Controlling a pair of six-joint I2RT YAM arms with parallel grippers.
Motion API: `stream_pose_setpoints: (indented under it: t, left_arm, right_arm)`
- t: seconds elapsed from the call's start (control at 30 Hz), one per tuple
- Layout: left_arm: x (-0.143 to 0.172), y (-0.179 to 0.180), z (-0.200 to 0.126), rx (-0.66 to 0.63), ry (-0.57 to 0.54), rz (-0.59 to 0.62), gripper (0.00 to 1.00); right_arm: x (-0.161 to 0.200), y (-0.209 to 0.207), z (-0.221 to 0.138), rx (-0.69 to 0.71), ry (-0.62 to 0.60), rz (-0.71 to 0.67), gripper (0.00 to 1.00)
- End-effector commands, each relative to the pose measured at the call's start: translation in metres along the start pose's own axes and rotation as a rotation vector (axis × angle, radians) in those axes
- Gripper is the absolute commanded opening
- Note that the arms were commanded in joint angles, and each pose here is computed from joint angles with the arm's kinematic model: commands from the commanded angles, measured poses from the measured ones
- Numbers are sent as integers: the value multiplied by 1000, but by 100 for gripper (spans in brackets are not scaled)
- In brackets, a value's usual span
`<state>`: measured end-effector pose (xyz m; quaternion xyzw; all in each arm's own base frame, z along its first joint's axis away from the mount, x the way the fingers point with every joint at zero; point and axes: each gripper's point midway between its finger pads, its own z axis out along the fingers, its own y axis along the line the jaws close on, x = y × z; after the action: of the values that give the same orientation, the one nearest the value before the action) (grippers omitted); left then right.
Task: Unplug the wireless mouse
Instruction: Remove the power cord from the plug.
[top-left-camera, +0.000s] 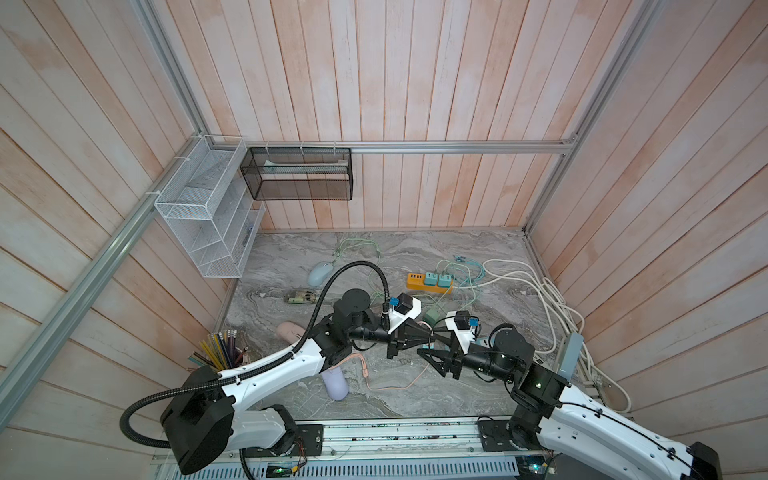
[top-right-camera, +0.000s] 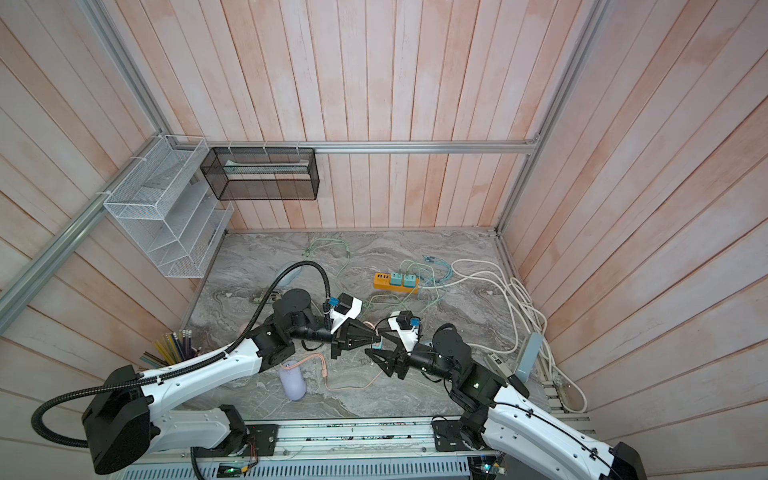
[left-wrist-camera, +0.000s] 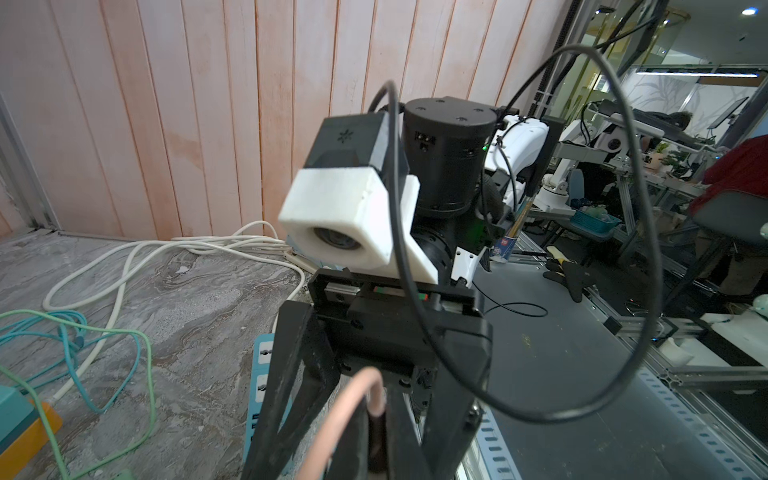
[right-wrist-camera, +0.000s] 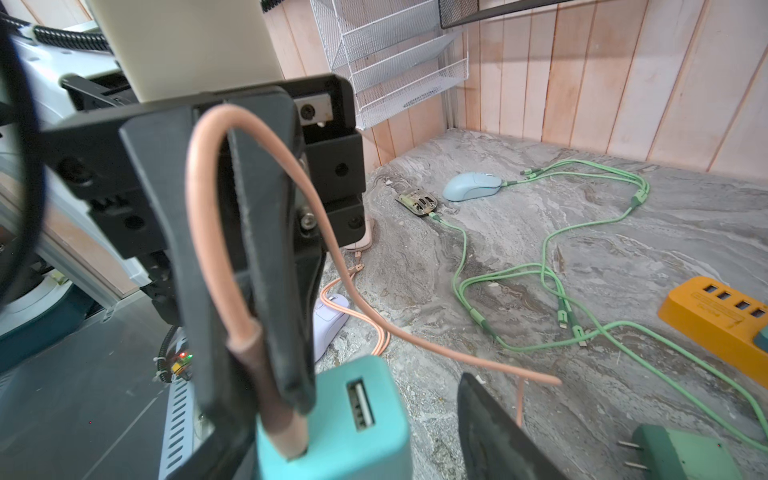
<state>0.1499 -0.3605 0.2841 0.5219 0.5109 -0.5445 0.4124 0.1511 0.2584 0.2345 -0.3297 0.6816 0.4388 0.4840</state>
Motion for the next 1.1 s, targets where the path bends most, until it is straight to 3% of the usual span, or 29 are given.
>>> stream_pose_setpoints:
  t: [0.0,0.27,0.67,0.87,1.07]
  left_arm:
    - [-11,-25,-8,108,-23,54,0]
    - [-14,-28,-10,145,-43,44,0]
    - [-20,-2,-12,17,-59,-1,0]
    - [-43,26,-10,-62,-97,-28,0]
    - [-70,33,-17,-55,-151,-1,0]
  right_arm:
    - [-7,0,-1,-11,-28,-15,70]
    - [-1,19,1,-135,-11,3,64]
    - [6,3,4,-48,8,34,15]
    - [28,4,14,-61,87,46,15]
    - [39,-9,14,23,92,64,13]
